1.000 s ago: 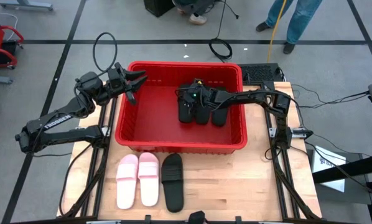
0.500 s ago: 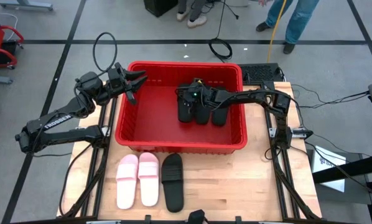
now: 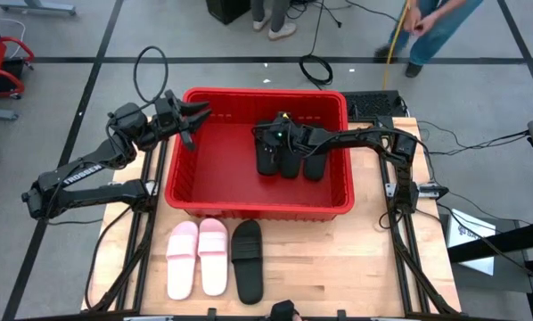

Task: Pick and place slides into bin
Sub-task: Put the right black slide into the red bin, then put the black slide into the red bin

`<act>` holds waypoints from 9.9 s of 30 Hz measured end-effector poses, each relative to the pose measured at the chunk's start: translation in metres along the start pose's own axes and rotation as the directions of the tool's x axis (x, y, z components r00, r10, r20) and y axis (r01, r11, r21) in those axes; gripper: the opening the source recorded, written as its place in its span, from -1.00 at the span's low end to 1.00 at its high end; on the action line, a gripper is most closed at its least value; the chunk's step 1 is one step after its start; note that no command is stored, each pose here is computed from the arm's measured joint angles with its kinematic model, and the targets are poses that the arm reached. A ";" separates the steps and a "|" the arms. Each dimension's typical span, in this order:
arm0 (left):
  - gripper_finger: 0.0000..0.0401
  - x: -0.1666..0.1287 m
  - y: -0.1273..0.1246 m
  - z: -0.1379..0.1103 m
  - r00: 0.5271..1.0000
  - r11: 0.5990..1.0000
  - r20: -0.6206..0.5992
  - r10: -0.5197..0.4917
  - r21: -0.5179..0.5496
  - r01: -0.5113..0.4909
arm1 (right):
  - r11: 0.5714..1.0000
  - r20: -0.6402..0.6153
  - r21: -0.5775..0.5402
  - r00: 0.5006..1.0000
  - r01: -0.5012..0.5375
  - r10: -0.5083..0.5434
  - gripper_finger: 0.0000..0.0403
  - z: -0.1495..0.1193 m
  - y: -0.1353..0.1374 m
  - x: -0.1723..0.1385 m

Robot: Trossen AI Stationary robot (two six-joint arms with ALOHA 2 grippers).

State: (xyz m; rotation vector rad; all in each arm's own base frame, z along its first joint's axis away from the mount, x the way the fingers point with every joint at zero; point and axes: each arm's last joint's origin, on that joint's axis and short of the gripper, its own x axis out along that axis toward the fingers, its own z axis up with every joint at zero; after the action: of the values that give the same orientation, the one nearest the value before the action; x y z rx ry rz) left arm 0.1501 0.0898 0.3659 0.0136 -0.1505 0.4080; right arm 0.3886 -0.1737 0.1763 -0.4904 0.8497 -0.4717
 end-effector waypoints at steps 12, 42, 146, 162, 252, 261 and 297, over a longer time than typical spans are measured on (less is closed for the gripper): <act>-0.37 0.000 -0.001 0.000 1.000 1.000 -0.001 -0.031 -0.003 0.031 | 1.000 -0.043 0.012 0.999 -0.015 0.015 -0.53 -0.004 0.002 0.000; -0.37 0.000 -0.001 -0.002 0.999 1.000 -0.019 -0.031 -0.002 0.031 | 0.991 -0.030 0.132 0.999 -0.035 0.039 -0.30 -0.002 0.005 -0.002; -0.37 -0.087 -0.268 -0.058 0.991 0.655 -0.131 0.018 0.750 0.087 | 0.927 0.363 0.242 0.913 -0.286 0.187 -0.31 0.087 0.052 -0.208; -0.37 -0.089 -0.364 -0.063 0.972 0.639 -0.143 0.186 0.769 -0.009 | 0.916 0.405 0.178 0.875 -0.359 0.264 -0.31 0.093 0.081 -0.231; -0.37 -0.051 -0.369 -0.245 0.767 0.763 -0.631 0.118 0.552 0.336 | 0.890 0.419 0.167 0.848 -0.424 0.325 -0.31 0.094 0.102 -0.249; -0.37 -0.044 -0.360 -0.247 0.752 0.735 -0.635 0.175 0.593 0.330 | 0.890 0.419 0.167 0.848 -0.424 0.325 -0.31 0.094 0.102 -0.249; -0.98 -0.032 -0.352 -0.227 0.733 0.759 -0.662 0.158 0.556 0.338 | 0.898 0.424 0.146 0.846 -0.415 0.322 -0.31 0.095 0.102 -0.249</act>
State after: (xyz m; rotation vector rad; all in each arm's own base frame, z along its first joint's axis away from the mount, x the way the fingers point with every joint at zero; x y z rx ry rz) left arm 0.2925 -0.2360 0.1428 0.5652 0.7472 0.3172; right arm 0.3415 0.0703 0.3166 -0.1803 0.4737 -0.0998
